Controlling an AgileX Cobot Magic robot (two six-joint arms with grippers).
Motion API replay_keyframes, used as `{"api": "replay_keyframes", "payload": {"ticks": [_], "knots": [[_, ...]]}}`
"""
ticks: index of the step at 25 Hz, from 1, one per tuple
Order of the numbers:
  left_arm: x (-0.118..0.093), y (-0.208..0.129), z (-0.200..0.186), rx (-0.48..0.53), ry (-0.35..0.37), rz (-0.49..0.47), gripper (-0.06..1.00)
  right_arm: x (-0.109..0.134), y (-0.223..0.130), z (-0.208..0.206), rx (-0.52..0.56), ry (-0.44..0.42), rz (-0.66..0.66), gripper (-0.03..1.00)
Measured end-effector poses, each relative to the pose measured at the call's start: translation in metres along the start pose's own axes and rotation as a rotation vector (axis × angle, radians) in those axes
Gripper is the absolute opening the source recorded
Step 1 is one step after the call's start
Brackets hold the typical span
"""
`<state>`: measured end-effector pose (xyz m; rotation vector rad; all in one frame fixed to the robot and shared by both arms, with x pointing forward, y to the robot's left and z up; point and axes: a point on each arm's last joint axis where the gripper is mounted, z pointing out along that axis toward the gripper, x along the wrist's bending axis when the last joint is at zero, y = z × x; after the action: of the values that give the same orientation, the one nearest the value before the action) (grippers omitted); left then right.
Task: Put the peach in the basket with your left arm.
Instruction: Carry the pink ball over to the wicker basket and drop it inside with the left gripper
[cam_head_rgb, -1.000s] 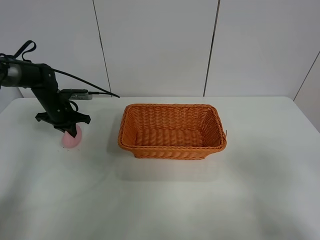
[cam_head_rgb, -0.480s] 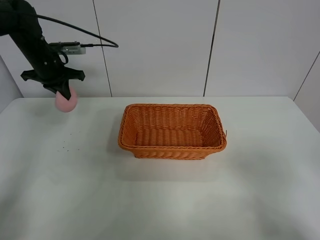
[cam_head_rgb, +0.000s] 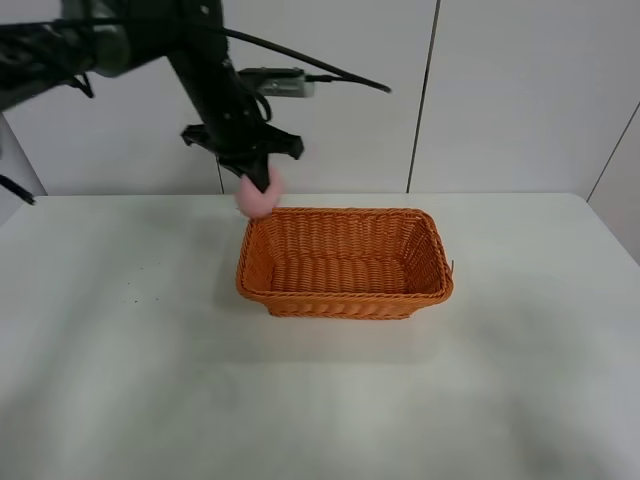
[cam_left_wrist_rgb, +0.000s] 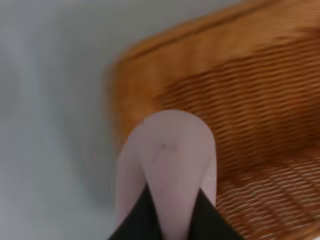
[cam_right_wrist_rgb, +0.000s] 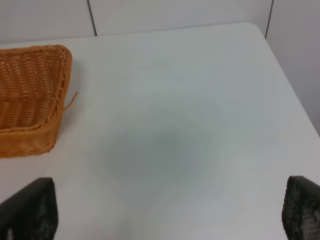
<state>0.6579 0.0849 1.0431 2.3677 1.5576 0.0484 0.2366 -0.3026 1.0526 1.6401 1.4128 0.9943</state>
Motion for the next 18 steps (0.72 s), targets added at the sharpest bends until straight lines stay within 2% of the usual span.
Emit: {"api": "replay_keyframes", "payload": {"ticks": [4,7,9,13,15,16,18], "knots": [[-0.052,0.005,0.043,0.034,-0.031,0.097,0.13,0.000,0.000,0.000,0.000,0.000,0.000,0.69],[-0.078,0.001,0.076,0.064,-0.046,0.147,0.13,0.000,0.000,0.000,0.000,0.000,0.000,0.69],[-0.089,-0.003,0.097,0.083,-0.049,0.165,0.13,0.000,0.000,0.000,0.000,0.000,0.000,0.69],[-0.091,-0.009,0.132,0.122,-0.044,0.170,0.13,0.000,0.000,0.000,0.000,0.000,0.000,0.69],[-0.088,-0.010,0.141,0.142,-0.040,0.165,0.17,0.000,0.000,0.000,0.000,0.000,0.000,0.69],[-0.087,-0.011,0.142,0.145,-0.039,0.164,0.22,0.000,0.000,0.000,0.000,0.000,0.000,0.69],[-0.086,-0.010,0.143,0.146,-0.038,0.160,0.40,0.000,0.000,0.000,0.000,0.000,0.000,0.69]]}}
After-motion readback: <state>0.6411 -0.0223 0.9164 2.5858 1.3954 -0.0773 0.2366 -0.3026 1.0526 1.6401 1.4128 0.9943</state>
